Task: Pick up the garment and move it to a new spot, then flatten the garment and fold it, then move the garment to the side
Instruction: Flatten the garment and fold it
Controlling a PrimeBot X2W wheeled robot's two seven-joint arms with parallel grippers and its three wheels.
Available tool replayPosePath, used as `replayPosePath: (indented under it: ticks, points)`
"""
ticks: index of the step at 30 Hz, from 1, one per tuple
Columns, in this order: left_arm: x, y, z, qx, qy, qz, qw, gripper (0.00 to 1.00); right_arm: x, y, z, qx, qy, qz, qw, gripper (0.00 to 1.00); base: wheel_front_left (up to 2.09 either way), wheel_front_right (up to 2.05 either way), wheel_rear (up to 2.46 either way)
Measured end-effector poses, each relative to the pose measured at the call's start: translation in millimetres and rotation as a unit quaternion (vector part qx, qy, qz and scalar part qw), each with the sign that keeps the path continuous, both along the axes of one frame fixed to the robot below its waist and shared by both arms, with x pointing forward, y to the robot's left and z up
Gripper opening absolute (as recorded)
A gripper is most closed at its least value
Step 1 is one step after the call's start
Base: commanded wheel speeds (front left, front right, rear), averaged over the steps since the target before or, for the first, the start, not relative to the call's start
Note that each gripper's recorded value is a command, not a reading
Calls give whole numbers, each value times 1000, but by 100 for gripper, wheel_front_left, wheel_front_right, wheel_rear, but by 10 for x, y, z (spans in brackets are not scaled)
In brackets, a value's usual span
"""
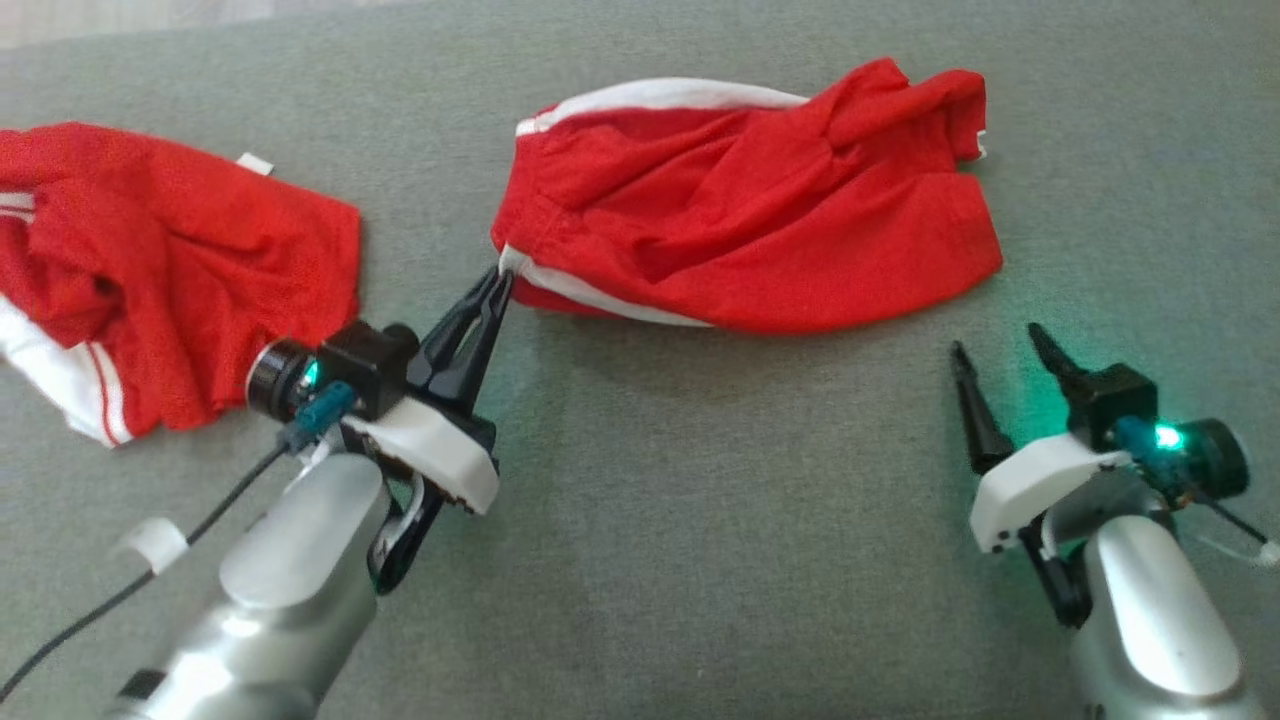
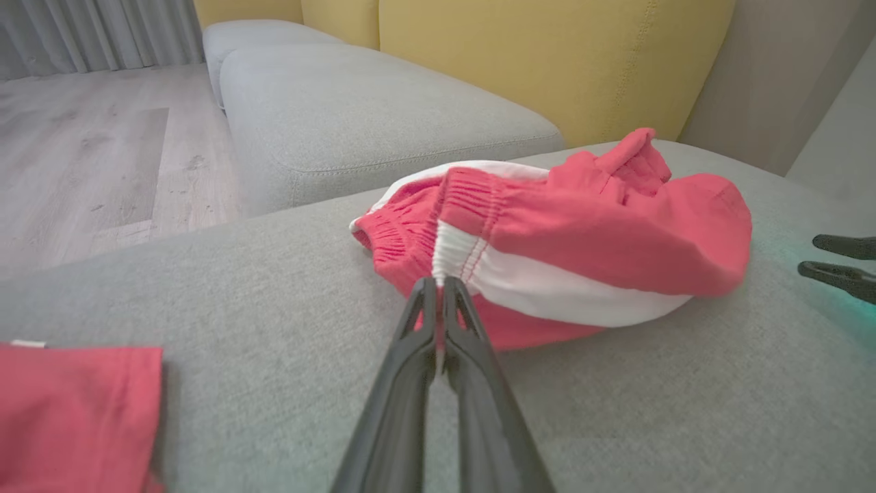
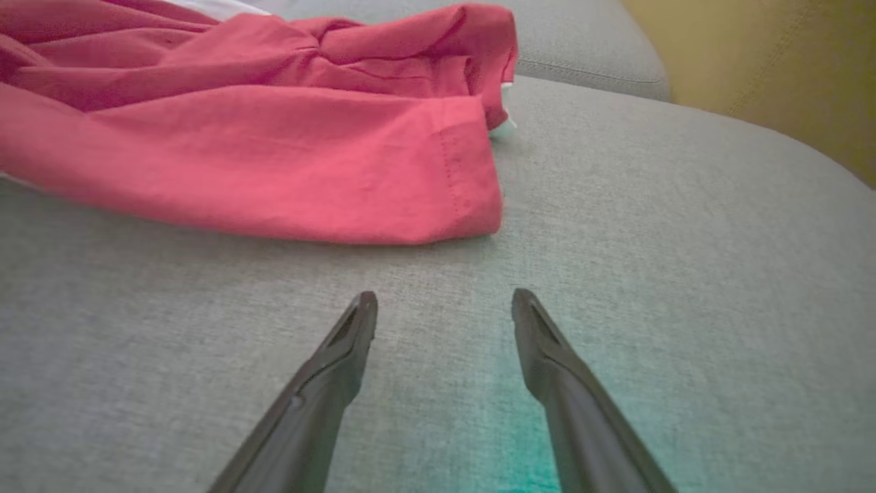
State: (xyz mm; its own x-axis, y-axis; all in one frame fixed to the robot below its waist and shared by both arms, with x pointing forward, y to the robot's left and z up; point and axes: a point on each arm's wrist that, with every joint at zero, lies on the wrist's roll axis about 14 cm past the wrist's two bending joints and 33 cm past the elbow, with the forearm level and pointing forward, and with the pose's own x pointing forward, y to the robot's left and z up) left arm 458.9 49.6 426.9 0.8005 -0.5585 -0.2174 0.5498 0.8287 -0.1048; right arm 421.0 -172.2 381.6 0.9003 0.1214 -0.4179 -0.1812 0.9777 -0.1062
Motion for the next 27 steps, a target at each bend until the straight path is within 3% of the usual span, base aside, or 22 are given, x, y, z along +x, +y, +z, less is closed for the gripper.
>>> replayPosePath:
  ticks: [12, 27]
  points:
    - [-26, 115, 72, -10, -9, 22, 1000, 0, 273, 29, -111, -37, 36, 13, 999, 100, 0, 0, 0]
    - [-29, 154, 107, -12, -15, 29, 999, 0, 426, 205, -32, -51, 9, 54, 997, 100, 0, 0, 0]
